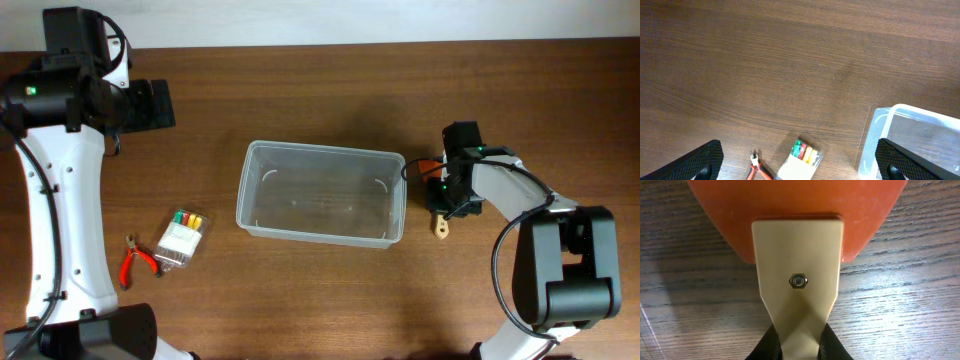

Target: Pack container

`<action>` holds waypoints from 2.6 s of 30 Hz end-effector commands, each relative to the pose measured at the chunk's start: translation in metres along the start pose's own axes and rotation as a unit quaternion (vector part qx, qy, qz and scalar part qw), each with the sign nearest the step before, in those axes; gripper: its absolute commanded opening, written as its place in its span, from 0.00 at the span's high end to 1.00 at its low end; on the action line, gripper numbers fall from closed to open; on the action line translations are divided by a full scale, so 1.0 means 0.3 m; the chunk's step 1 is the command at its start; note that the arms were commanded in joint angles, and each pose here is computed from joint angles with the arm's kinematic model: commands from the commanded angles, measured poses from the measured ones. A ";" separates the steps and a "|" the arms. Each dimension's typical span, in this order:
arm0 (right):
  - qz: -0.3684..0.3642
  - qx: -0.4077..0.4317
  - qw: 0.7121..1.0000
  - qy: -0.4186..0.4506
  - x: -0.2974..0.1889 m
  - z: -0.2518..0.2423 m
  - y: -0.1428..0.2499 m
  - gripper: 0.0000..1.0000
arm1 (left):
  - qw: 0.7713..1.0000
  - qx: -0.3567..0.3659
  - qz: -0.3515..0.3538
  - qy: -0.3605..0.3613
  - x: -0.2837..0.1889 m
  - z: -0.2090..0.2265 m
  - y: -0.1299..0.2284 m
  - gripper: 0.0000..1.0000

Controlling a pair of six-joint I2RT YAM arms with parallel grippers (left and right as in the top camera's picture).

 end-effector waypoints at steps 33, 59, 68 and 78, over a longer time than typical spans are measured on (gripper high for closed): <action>-0.235 -0.416 0.877 -0.053 -0.938 0.427 -0.076 0.96 | 1.000 -0.001 -0.004 0.005 0.013 -0.003 -0.010 0.01; -0.017 -0.661 0.745 -0.092 -0.275 0.654 0.122 0.96 | 1.000 -0.001 -0.006 0.005 0.014 -0.002 -0.012 0.01; -0.007 -0.661 0.745 -0.093 -0.256 0.652 0.126 0.40 | 1.000 -0.001 -0.006 0.005 0.014 -0.002 -0.012 0.01; -0.086 -0.521 0.849 0.029 -0.402 0.626 -0.029 0.17 | 1.000 -0.001 -0.006 0.005 0.014 -0.002 -0.012 0.01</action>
Point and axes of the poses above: each gripper's point midway between its finger pads, its own x axis out along the fingers, its own z axis along the line the jaws close on, y = z × x, the point moved 5 cm from there along -x, back along the fingers, and after that the axes turned 3 degrees about x, right-handed, at the moved point
